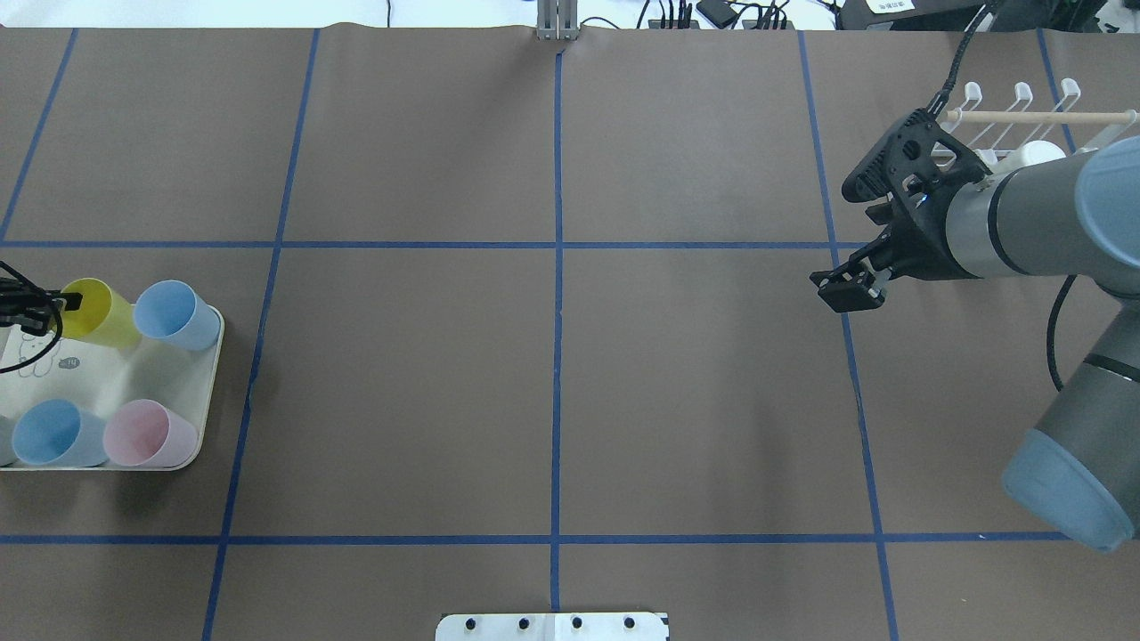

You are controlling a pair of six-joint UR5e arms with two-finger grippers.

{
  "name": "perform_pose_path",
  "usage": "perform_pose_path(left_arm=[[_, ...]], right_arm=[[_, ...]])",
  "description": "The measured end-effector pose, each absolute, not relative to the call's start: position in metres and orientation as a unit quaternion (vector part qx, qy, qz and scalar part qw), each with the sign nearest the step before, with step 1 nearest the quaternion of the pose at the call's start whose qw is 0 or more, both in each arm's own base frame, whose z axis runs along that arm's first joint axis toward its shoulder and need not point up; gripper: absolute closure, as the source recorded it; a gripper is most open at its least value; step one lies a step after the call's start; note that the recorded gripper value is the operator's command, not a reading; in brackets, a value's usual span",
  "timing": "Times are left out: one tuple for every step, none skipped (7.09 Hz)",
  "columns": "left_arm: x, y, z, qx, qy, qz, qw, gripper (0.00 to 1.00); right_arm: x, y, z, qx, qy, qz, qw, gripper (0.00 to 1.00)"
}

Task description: Transfer IKEA cup to right arm and place on rack

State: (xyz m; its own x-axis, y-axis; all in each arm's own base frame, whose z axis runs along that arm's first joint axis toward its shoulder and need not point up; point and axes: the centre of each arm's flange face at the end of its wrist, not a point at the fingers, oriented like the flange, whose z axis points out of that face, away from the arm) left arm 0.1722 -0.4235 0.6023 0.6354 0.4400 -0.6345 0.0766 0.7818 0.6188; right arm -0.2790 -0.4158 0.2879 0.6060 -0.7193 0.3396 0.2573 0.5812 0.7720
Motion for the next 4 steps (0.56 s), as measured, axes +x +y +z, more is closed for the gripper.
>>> perform_pose_path(left_arm=[[0.148,-0.432,0.596,0.324,0.413,0.102,0.845,1.00],[0.125,-0.441,0.579,0.332,0.415,0.090,0.843,1.00],[0.115,-0.447,0.548,0.329,0.422,0.071,0.842,1.00],[0.112,-0.448,0.502,0.315,0.444,0.035,0.838,1.00]], right_arm=[[-0.282,-0.414,0.288,0.349,-0.332,-0.299,0.824,0.00],[-0.288,-0.411,0.287,0.353,-0.337,-0.303,0.819,0.00],[-0.293,-0.408,0.285,0.364,-0.347,-0.305,0.809,0.00],[-0.301,-0.406,0.283,0.377,-0.361,-0.305,0.797,0.00]])
